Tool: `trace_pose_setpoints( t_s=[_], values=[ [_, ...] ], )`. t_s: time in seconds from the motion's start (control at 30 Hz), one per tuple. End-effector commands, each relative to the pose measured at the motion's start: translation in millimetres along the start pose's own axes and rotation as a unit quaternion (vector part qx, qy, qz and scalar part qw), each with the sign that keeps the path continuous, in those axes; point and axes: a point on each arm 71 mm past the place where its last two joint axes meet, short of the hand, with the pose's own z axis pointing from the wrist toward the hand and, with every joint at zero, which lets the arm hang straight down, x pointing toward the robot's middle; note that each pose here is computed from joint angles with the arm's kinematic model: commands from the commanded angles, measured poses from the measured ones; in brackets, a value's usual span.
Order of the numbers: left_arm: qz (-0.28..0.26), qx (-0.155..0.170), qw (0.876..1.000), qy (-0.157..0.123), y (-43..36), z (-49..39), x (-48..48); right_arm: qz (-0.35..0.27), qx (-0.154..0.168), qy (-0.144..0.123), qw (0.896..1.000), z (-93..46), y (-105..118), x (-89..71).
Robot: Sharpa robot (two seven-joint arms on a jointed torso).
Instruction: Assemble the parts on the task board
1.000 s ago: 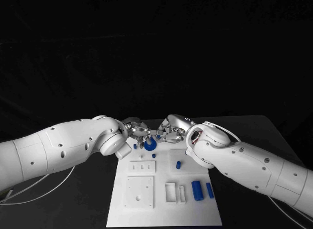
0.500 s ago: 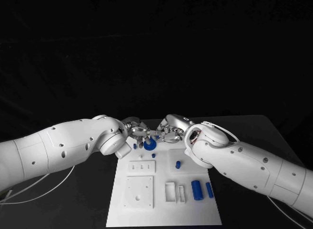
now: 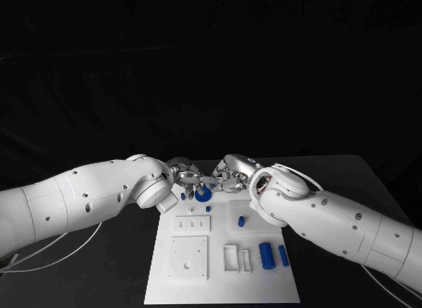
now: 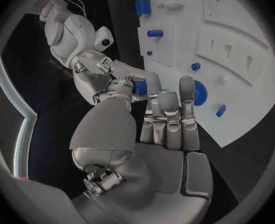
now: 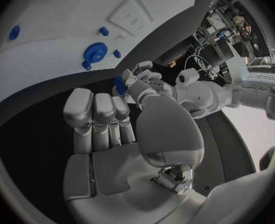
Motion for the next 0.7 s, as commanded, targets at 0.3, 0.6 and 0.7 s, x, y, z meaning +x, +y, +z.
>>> trace_pose_setpoints(
  t_s=[0.3,0.6,0.7],
  values=[
    [0.005,0.005,1.000,0.001,-2.2,0.5,1.4,-0.007,-0.005,0.007,1.000,0.0,4.0,2.1],
    [0.005,0.007,1.000,0.005,-3.2,0.9,2.8,-0.007,-0.005,0.006,1.000,0.3,4.5,2.4],
    [0.005,0.006,1.000,0.006,-3.2,1.2,3.0,-0.007,-0.005,0.005,1.000,0.3,4.8,2.3]
  ],
)
